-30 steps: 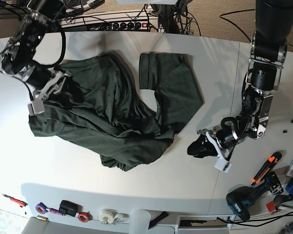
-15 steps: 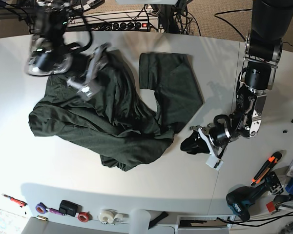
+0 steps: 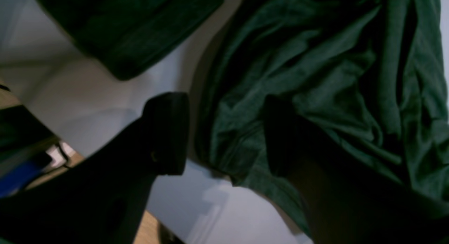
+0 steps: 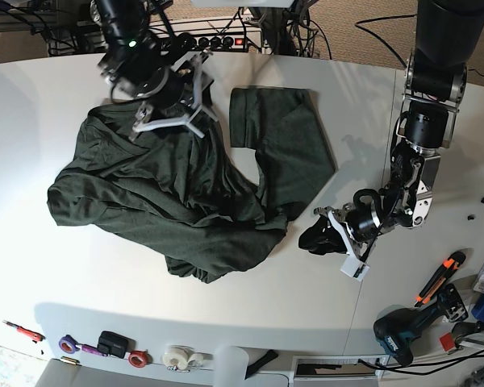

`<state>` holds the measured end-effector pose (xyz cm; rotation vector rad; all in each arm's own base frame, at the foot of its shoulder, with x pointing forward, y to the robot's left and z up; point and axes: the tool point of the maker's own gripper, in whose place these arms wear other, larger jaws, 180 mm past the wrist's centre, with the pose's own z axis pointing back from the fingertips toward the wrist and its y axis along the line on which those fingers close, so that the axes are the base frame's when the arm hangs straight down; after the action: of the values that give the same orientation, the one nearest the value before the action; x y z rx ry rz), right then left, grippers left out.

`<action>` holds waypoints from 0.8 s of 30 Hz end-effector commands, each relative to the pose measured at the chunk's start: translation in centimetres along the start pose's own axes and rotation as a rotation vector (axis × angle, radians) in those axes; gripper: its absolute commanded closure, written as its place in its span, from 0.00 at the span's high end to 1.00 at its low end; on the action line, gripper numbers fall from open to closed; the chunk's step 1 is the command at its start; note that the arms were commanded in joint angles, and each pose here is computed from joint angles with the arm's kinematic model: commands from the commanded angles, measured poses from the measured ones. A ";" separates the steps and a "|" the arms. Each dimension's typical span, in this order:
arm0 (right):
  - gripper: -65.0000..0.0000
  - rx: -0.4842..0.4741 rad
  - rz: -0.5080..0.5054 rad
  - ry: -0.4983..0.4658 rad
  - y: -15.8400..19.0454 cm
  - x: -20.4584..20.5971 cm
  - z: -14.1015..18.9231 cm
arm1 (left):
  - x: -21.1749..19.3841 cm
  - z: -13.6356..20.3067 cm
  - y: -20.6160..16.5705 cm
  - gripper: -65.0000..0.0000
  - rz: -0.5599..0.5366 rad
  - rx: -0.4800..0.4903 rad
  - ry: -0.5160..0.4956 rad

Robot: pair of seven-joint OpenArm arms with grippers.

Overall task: Layout the t-shirt on the table in an organized manner, then fold the t-shirt properly
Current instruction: 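Move the right gripper to the shirt's collar area and grasp it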

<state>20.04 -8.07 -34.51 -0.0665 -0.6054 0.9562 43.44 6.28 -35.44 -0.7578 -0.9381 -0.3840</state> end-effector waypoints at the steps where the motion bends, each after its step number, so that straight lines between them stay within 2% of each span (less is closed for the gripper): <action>1: 0.51 -0.044 0.015 -0.014 -0.7 0.3 0.3 | 3.0 0.1 -0.3 0.30 -0.027 -0.018 -0.070; 8: 0.51 -0.155 0.107 0.052 -0.8 -0.6 -0.2 | 3.2 0.1 -0.1 0.30 -0.024 -0.010 -0.077; 15: 0.51 -0.092 0.133 0.123 1.2 -2.7 -2.5 | 3.2 0.1 -0.1 0.30 -0.024 -0.010 -0.077; 22: 0.51 -0.101 0.145 0.146 1.1 -3.5 -3.2 | 3.2 0.1 -0.1 0.30 -0.023 -0.011 -0.078; 24: 0.42 -0.105 0.145 0.145 1.0 -3.5 -3.2 | 3.2 0.1 -0.1 0.30 -0.023 -0.011 -0.078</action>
<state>19.55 -9.06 -39.03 -0.2580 -0.5372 1.0471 43.52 6.24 -35.40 -0.7573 -0.9419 -0.3783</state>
